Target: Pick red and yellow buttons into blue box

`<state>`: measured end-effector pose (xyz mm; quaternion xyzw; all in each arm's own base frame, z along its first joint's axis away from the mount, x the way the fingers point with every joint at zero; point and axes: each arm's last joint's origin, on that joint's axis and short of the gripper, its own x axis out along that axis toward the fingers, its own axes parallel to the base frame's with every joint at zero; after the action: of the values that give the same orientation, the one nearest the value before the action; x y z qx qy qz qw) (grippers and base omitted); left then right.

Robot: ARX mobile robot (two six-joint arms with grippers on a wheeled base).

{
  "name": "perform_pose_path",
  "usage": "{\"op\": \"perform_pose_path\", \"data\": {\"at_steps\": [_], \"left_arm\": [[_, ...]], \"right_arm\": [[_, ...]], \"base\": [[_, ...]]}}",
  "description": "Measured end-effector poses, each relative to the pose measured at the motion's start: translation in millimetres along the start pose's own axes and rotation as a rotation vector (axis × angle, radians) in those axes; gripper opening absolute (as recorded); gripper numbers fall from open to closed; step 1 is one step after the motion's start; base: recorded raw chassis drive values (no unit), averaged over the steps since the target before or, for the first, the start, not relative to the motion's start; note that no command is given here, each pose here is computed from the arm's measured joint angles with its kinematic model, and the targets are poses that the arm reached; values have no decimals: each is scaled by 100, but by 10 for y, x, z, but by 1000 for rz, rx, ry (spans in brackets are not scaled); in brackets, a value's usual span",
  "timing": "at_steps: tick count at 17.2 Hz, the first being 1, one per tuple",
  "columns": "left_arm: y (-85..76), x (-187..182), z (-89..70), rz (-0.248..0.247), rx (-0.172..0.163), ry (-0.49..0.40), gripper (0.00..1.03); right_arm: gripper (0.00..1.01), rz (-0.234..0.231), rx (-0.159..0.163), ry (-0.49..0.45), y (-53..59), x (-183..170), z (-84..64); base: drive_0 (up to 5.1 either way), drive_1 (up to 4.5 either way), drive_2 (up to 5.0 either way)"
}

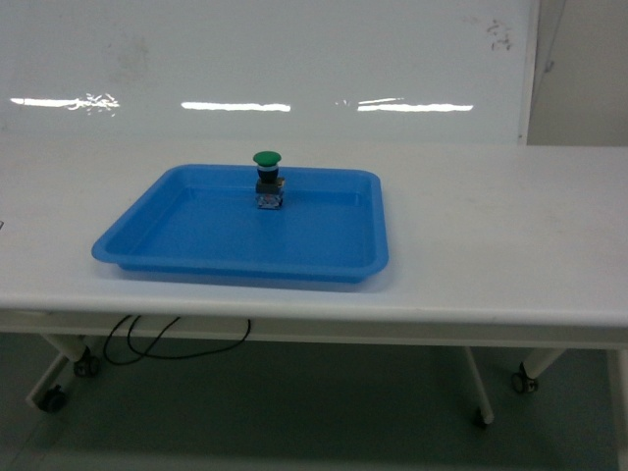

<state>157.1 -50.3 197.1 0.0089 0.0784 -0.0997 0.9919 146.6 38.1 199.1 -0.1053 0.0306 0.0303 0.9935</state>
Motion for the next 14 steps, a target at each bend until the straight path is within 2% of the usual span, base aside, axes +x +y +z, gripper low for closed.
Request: {"op": "perform_pose_path", "data": {"at_steps": [14], "left_arm": [[0, 1, -1, 0, 0, 0, 25]], "right_arm": [[29, 0, 0, 0, 0, 0, -1]], "base": [[0, 0, 0]]}}
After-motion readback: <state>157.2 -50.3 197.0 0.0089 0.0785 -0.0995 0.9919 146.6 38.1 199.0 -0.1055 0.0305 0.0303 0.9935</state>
